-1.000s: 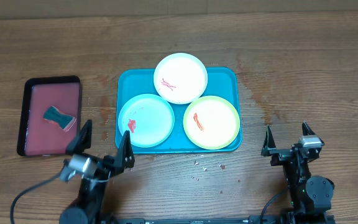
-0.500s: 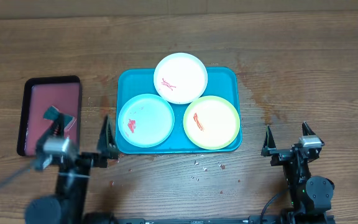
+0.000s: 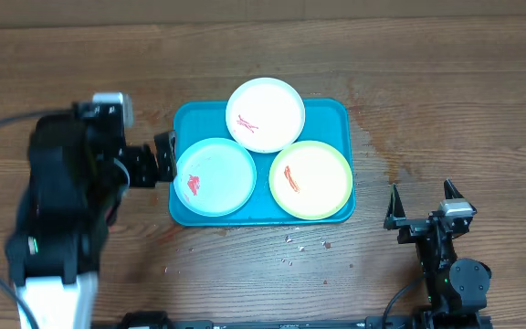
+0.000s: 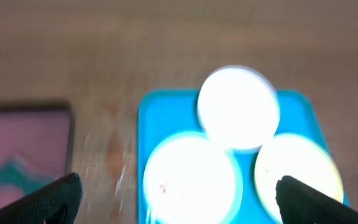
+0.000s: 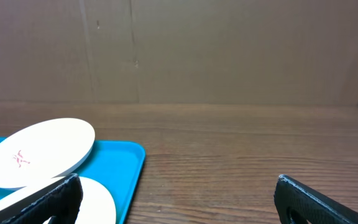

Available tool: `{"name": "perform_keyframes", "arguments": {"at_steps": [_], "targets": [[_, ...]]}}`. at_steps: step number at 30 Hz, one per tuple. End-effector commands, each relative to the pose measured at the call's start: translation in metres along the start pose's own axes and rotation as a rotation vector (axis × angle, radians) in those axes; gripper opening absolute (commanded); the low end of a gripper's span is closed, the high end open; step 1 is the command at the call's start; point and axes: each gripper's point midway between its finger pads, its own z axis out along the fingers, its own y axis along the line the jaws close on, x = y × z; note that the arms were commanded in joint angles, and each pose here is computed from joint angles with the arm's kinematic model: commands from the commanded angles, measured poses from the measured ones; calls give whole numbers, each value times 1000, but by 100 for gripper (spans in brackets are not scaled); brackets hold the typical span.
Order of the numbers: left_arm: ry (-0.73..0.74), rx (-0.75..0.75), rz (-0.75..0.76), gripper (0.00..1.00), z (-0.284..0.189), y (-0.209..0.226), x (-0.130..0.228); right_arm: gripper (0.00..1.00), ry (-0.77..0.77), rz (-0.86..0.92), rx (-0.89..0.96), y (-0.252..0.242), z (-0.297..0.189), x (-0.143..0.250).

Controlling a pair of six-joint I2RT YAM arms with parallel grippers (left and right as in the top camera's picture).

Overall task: Clean dirty plates on tray and stack at the side
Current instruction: 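Move the left gripper over the pink water tray toward the sponge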

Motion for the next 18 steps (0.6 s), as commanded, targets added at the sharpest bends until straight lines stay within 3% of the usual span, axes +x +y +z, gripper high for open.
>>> {"name": "perform_keyframes", "arguments": {"at_steps": [1,4,11,18], "targets": [[116,-135,2,100,12,23,-12,100,-5,-4,5,-1,0,1],[192,-224,-103,100,27,44,-14,100,-5,-4,5,-1,0,1],[185,-345,-400,100,56,106,-18,100,-5,-4,5,-1,0,1],[303,-398,-450,100,72,131,9,100,-5,-4,5,-1,0,1]]}}
